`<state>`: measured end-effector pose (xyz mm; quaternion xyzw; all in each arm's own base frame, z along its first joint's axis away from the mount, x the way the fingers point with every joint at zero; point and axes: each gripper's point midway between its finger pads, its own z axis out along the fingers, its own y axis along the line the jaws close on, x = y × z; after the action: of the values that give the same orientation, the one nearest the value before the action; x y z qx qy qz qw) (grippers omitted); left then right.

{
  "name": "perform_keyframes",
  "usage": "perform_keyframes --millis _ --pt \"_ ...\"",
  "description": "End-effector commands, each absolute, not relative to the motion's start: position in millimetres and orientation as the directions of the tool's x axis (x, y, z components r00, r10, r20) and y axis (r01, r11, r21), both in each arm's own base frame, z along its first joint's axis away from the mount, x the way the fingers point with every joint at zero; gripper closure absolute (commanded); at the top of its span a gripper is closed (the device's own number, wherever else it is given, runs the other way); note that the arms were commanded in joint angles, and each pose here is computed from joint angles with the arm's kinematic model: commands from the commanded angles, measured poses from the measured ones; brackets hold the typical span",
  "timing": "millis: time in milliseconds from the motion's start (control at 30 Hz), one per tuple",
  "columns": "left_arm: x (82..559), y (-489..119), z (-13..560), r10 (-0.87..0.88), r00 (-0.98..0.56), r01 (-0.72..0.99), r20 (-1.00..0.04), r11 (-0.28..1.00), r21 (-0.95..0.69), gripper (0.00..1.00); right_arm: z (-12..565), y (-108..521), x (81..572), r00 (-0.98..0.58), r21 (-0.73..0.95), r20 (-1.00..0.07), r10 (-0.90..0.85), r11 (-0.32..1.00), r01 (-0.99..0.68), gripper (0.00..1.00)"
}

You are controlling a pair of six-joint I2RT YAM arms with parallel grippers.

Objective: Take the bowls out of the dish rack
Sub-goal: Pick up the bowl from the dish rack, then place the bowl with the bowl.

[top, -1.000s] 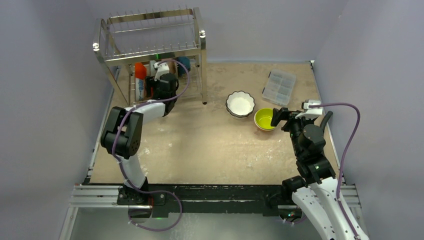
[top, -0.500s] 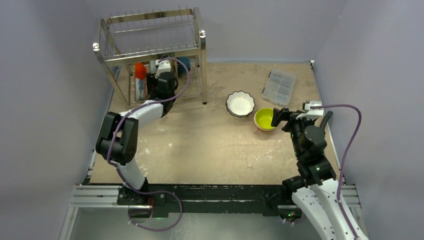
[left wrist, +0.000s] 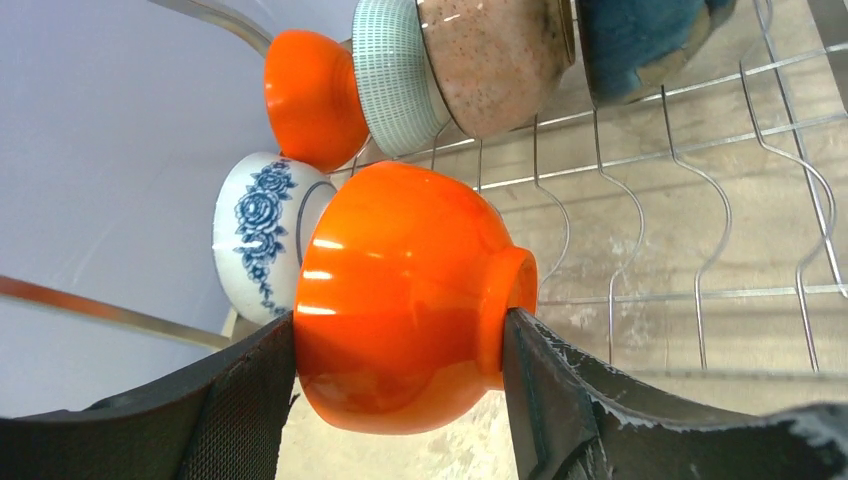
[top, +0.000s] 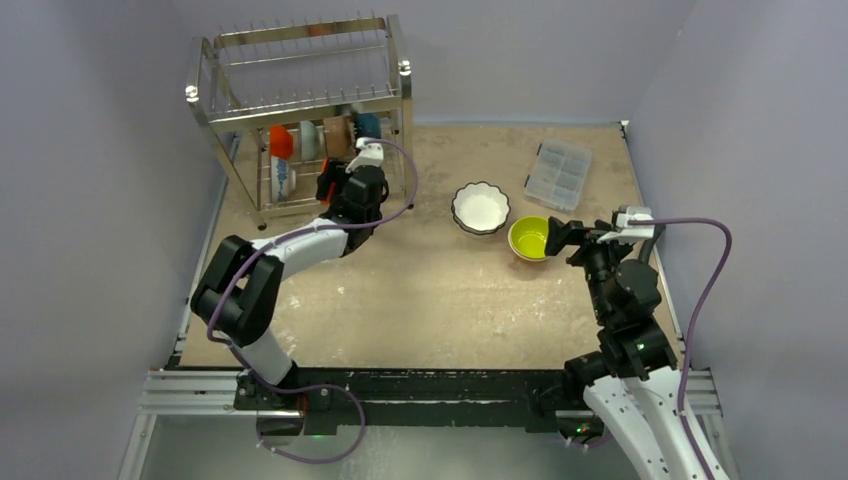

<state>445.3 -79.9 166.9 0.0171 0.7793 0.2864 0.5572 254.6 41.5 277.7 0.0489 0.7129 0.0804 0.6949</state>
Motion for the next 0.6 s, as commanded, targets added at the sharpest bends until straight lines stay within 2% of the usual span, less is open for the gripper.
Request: perform_keyframes --millis 0,467,567 --pt "425 -80 208 0.374 -0.310 -0.338 -0.874 0.816 0.469 0.83 293 48 252 0.019 0.200 -0.979 0.202 0.976 -0.087 0.01" --pt "354 -133 188 0.545 -0.329 -0.199 -0.771 0.758 0.621 1.00 303 54 244 0.037 0.222 -0.973 0.229 0.965 -0.137 0.01" --pt "339 -145 182 0.587 -0.322 -0.163 -0.743 0.739 0.654 1.00 304 56 244 0.033 0.226 -0.972 0.232 0.964 -0.143 0.01"
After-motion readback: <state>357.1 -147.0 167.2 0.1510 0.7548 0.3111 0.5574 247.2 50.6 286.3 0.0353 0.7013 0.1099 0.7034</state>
